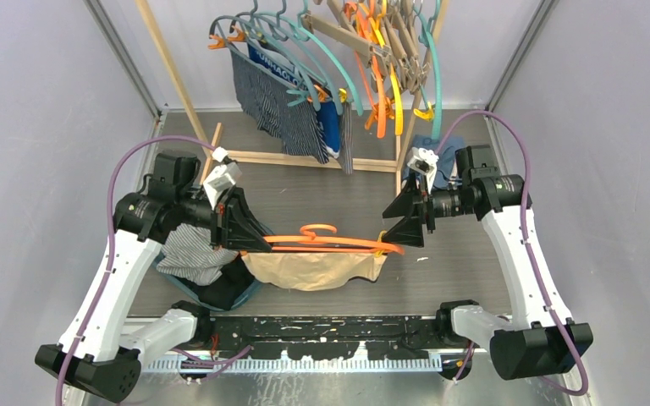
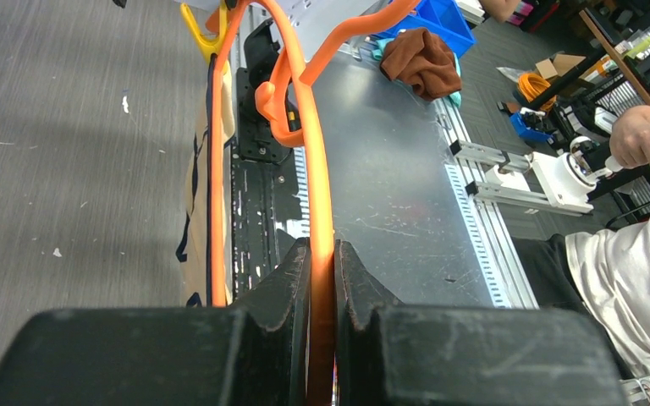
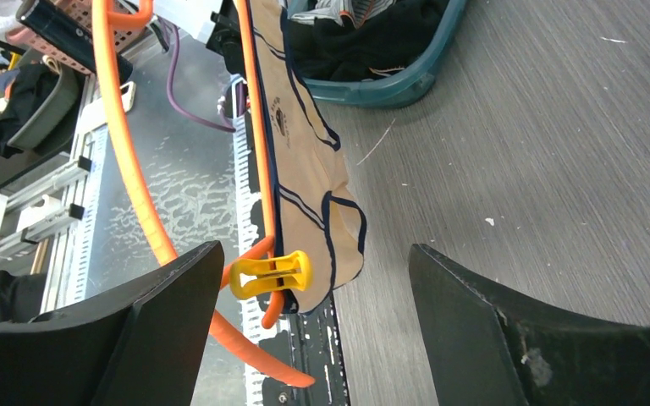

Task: Remove the underwear clipped to the hanger
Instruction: Remove the underwear from the hanger.

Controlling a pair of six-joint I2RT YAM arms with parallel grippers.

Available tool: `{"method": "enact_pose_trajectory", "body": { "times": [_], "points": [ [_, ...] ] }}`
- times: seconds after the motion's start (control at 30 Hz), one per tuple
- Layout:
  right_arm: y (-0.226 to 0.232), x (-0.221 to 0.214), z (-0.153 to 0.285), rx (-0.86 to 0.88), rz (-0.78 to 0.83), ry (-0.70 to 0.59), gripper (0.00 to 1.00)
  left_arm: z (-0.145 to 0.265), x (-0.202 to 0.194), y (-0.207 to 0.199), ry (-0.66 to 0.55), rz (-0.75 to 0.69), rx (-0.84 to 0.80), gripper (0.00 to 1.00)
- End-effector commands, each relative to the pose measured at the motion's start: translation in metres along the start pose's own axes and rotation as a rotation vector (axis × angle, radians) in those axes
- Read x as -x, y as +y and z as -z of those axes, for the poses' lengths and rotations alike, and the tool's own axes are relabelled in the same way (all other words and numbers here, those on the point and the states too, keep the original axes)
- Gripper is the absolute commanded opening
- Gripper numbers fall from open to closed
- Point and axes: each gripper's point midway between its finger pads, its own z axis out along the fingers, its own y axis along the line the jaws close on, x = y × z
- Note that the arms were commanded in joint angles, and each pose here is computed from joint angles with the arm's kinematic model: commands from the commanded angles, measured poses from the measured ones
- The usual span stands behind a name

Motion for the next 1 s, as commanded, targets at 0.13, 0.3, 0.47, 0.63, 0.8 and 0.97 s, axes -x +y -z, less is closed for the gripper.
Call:
{"method": "enact_pose_trajectory", "body": {
  "times": [0.13, 0.3, 0.47, 0.63, 0.8, 0.97],
  "points": [
    [0.007, -0.006, 0.001, 0.039, 0.034, 0.018, 0.88, 0.001, 0.013, -0.007, -0.018, -0.109, -0.026, 0.0],
    [0.011, -0.007, 0.0, 0.059, 0.044, 0.007, 0.88, 0.001, 0.016, -0.004, -0.016, -0.11, -0.022, 0.0],
    [0.018, -0.01, 0.0, 0.085, 0.046, 0.002, 0.85, 0.001, 0.022, 0.004, -0.015, -0.144, -0.004, 0.0],
    [0.018, -0.017, 0.0, 0.089, 0.025, 0.019, 0.85, 0.0, 0.028, 0.008, -0.021, -0.174, -0.005, 0.0],
    [0.014, -0.017, 0.0, 0.088, 0.003, 0.026, 0.88, 0.001, 0.03, 0.016, -0.01, -0.255, 0.038, 0.0],
    [0.01, -0.008, 0.001, 0.071, -0.019, 0.039, 0.88, 0.003, 0.033, 0.021, 0.002, -0.357, 0.061, 0.0]
  ]
}}
